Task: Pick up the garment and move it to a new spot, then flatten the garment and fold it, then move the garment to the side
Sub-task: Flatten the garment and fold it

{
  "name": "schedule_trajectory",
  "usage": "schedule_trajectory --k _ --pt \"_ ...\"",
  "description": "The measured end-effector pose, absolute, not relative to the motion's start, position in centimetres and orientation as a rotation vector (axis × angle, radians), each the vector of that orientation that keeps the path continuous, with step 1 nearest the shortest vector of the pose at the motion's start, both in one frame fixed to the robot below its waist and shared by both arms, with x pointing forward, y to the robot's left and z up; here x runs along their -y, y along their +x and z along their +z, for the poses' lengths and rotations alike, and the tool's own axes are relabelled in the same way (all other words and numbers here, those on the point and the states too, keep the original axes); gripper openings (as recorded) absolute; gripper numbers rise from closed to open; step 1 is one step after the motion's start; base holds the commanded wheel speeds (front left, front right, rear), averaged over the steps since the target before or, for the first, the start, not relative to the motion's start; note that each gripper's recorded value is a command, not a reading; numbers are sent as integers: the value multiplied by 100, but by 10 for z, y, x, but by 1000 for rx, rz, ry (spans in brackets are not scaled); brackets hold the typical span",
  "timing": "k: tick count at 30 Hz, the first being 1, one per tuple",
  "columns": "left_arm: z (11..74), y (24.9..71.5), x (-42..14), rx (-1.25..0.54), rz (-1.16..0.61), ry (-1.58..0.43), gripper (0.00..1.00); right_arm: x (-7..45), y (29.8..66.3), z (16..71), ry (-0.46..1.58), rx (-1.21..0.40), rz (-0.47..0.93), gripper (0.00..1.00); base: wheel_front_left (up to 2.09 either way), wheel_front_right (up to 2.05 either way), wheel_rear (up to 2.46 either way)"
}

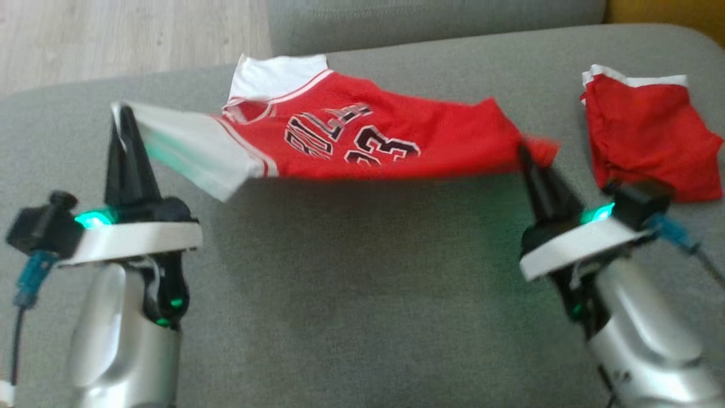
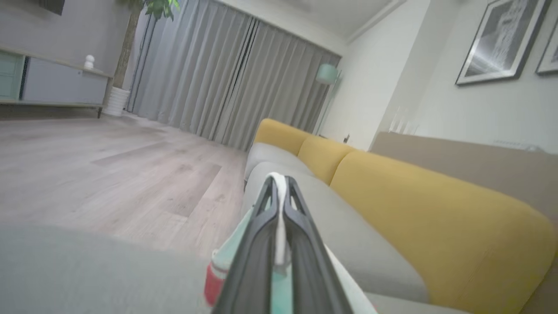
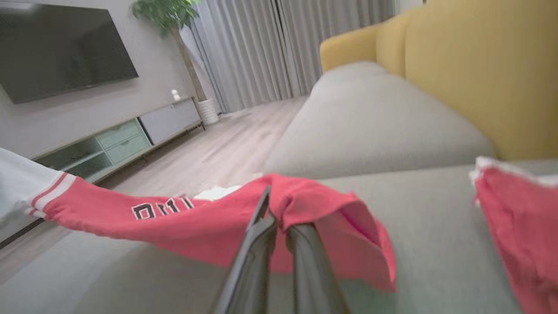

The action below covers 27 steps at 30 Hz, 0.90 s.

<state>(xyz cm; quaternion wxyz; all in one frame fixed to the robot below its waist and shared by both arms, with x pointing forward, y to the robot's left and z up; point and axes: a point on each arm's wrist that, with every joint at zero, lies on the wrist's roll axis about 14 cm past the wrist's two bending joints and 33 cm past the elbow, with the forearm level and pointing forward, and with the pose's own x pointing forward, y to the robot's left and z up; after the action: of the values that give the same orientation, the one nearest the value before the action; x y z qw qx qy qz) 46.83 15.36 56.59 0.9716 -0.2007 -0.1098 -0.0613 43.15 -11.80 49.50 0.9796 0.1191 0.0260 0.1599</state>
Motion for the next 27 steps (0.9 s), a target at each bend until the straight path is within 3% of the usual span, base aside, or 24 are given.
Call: schedule_trajectory --k 9,17,22,27 --pt "688 435 -155 589 -206 -432 0 139 431 608 82 275 366 0 0 0 0" --pt "770 381 -149 862 -291 -432 0 152 406 680 -18 440 367 0 0 0 0" --pt "795 365 -146 908 -318 -476 0 160 400 707 -62 490 339 0 0 0 0" --pt "796 387 -141 846 -322 -474 0 163 409 707 -74 465 321 0 0 0 0"
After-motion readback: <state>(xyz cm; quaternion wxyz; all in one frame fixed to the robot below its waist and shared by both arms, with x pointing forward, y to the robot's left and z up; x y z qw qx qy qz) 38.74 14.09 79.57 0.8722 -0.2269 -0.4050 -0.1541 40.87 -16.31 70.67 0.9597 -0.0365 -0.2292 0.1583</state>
